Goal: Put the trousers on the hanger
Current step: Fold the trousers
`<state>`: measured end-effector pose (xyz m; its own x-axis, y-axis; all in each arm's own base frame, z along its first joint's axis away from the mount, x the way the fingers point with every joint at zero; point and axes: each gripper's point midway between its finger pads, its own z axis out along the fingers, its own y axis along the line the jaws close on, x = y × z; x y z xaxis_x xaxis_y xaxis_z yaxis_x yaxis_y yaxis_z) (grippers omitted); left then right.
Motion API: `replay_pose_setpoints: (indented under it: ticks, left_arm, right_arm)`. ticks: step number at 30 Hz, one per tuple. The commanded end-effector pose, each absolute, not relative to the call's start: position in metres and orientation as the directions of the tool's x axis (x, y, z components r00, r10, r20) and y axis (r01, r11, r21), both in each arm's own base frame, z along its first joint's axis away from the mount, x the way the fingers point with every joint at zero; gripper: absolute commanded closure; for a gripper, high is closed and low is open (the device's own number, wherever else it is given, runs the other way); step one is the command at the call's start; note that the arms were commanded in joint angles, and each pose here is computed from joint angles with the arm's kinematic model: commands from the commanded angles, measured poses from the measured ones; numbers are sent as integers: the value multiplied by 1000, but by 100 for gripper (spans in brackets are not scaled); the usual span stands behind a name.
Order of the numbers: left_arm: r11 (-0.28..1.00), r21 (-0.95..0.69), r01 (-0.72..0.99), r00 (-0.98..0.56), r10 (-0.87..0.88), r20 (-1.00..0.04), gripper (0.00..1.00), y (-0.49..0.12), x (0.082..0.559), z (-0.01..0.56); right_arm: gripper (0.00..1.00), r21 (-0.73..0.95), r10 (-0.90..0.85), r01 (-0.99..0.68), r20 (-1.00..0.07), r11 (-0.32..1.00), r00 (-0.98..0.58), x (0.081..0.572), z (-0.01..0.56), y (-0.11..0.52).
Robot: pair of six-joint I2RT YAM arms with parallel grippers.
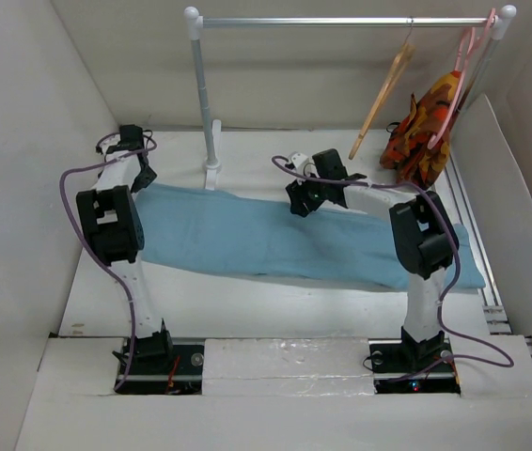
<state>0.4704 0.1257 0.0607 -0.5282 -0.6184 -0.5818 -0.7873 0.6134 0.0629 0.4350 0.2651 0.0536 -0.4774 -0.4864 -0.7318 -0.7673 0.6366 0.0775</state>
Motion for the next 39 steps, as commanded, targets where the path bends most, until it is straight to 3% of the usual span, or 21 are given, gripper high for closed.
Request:
replay_pose_setpoints:
  ticks: [1,3,9,10,12,13,15,16,22,29,33,36,39]
  left_arm:
    - [664,-69,-744,-464,-588,-663,28,103,469,129]
    - [723,-142,-676,-463,-566,-682,28,69,468,156]
    - [928,-258,-269,-703,-372,-606,48,-134,404,139]
    - [933,-267,-241,-746,-354,-564,55,-152,385,122]
    - [926,-336,-173,-779,-338,-528,57,-190,367,114]
    - [918,-358,-172,-816,-336,-470,57,-195,351,94]
    - [903,-399,-160,-824,-345,-449,57,-205,345,84]
    - [907,-386,-170,-837,-340,-429,57,-202,337,72]
    - [922,-289,-258,-900,-338,-275,59,-173,293,10]
    - [905,-229,-359,-877,-412,-250,58,-127,241,1]
    - [875,-228,-427,-842,-477,-253,56,-100,221,2]
    - [876,-366,-314,-844,-434,-314,53,-129,244,43]
    - [892,-392,-224,-842,-380,-383,53,-148,264,76]
  right_arm:
    - [35,11,-478,-779,-784,627,-396,437,102,277]
    - [32,3,-470,-785,-799,619,-374,424,125,277]
    - [31,-6,-463,-763,-798,646,-386,376,149,253]
    - [36,-1,-433,-744,-814,668,-388,371,162,244]
    - [47,15,-425,-704,-789,710,-445,353,143,223]
    - [69,21,-385,-668,-804,744,-454,347,152,211]
    - [82,22,-358,-607,-790,795,-497,341,140,190]
    - [94,37,-359,-588,-760,808,-541,328,120,179]
    - [97,97,-319,-508,-673,856,-667,298,69,158]
    - [97,226,-299,-494,-568,840,-767,235,25,181]
    - [91,254,-305,-494,-536,832,-788,216,22,183]
    - [49,187,-293,-502,-623,844,-725,240,70,176]
    - [32,151,-228,-452,-698,879,-678,268,117,162]
